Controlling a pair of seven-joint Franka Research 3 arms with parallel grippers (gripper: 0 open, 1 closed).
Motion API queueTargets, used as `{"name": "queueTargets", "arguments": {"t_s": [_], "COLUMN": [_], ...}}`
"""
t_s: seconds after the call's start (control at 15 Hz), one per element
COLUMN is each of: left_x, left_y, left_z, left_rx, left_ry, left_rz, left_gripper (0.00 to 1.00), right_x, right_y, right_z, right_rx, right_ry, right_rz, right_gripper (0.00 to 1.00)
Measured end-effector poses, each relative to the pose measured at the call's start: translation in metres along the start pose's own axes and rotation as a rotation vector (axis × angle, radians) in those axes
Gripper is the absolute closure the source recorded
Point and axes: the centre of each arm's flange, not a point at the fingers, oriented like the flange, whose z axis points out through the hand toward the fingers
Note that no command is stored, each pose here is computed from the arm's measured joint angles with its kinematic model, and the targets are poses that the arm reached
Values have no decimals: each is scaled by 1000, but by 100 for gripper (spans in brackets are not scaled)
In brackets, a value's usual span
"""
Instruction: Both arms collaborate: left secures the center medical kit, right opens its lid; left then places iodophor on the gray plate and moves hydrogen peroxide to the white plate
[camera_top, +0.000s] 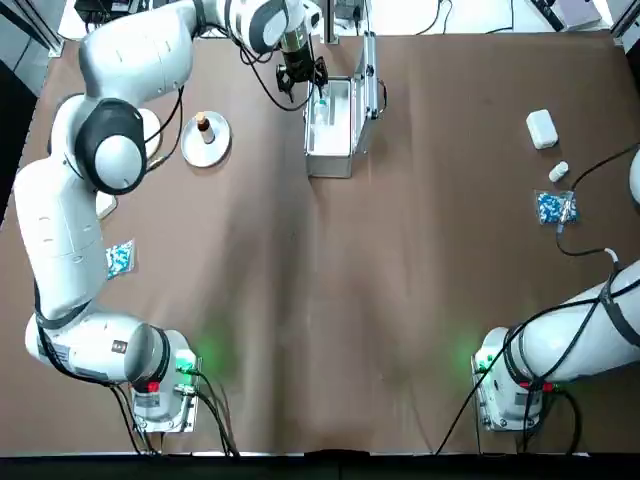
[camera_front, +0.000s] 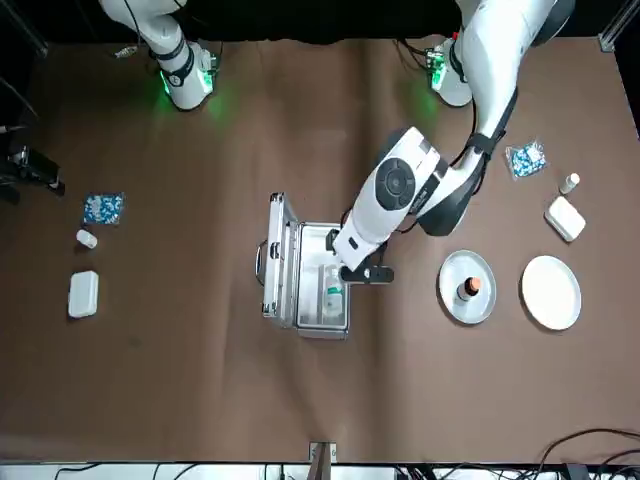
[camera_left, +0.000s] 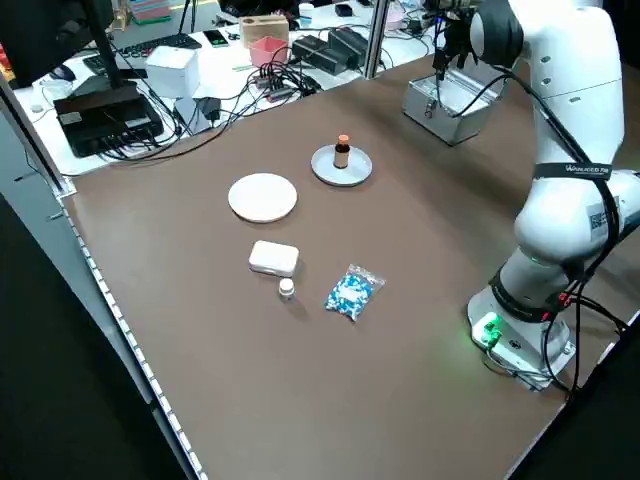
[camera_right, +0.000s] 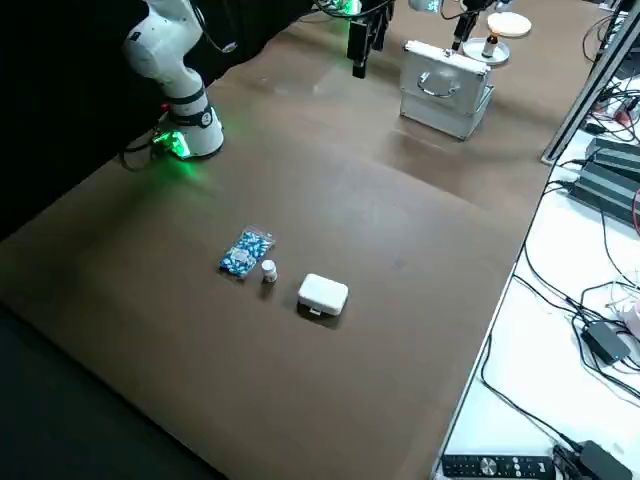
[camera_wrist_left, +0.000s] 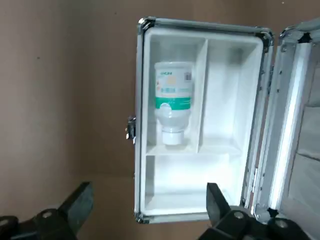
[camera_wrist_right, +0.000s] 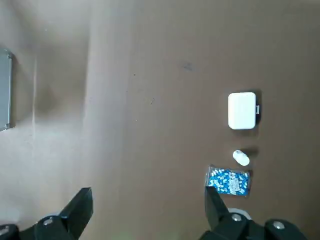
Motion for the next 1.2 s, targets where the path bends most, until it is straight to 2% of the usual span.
{"name": "queueTargets", "arguments": {"t_s": [0.27,0.33,0.4,0.47,0.73,0.8,1.2], "left_x": [1,1,-1,-1,2,3,-1], "left_y": [8,10,12,14,18,18,26], "left_z": [20,25,29,33,44,48,70], "left_rx": [11,17,24,27,6,9,56], "left_ry": [43,49,52,57,93,97,137], "left_rz": [22,26,30,33,36,37,60], "left_gripper": [1,7,16,20,21,26,27], "right_x": [0,0,0,0,0,0,1], "right_y": [0,0,0,0,0,0,-1], "right_z": [0,0,0,0,0,0,0], "right_rx": [0,0,0,0,0,0,0], "right_ry": [1,1,1,1,1,1,1], "right_rz": [0,0,-1,-1,-1,-2,-4], "right_gripper": [1,1,1,1,1,1,1]}}
